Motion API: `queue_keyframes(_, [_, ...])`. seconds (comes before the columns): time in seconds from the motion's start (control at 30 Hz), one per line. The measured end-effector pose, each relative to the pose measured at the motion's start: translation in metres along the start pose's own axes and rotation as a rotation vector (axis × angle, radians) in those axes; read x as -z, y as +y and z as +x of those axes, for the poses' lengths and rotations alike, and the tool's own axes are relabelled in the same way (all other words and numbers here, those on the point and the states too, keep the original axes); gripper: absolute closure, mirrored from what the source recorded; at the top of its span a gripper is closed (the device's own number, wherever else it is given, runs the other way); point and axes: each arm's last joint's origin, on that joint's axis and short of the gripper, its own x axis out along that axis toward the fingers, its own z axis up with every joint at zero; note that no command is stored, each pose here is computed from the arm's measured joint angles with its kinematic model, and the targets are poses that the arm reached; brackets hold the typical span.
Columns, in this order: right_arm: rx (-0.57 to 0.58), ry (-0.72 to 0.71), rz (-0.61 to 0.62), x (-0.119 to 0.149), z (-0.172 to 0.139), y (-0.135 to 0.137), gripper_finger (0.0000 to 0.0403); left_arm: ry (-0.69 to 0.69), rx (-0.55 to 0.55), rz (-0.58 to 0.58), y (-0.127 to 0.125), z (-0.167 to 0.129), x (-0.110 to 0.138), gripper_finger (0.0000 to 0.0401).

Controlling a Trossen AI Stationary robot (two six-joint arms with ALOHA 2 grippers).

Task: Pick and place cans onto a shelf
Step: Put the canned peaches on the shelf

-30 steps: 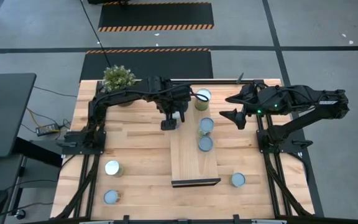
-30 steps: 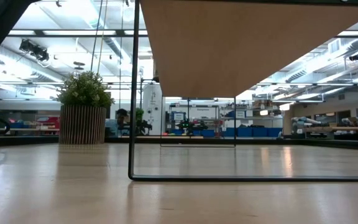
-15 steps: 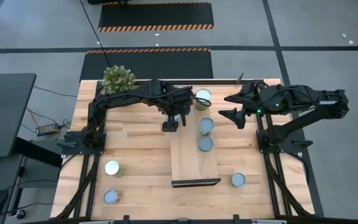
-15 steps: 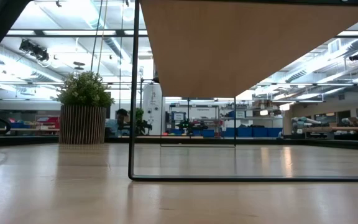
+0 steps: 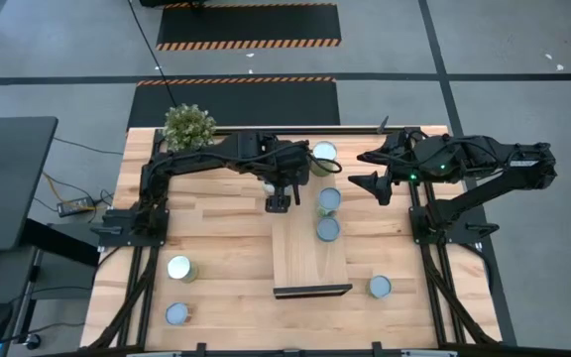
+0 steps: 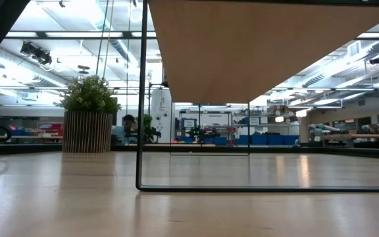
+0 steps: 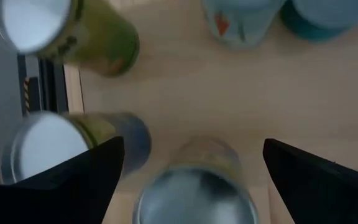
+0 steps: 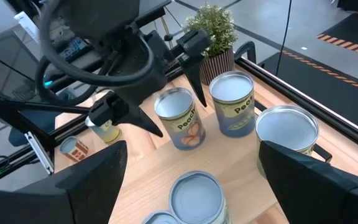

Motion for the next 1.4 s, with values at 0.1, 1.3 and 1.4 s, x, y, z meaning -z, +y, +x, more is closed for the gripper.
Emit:
queue_keyframes(0.1, [0.000, 0.001, 0.000, 0.000, 0.000, 0.000, 0.0030, -0.051, -0.005, 0.006, -0.005, -0.001, -0.006, 0.0012])
queue_keyframes(1.3, [-0.044, 0.011, 0.031, 0.000, 0.000, 0.002, 0.0030, 0.206, -0.283, -0.256, -0.020, 0.004, 0.066, 0.0012])
queue_keyframes(1.4, [-0.045, 0.011, 0.036, -0.001, 0.000, 0.002, 0.0030, 0.153, -0.324, -0.267, -0.019, 0.005, 0.061, 0.0012])
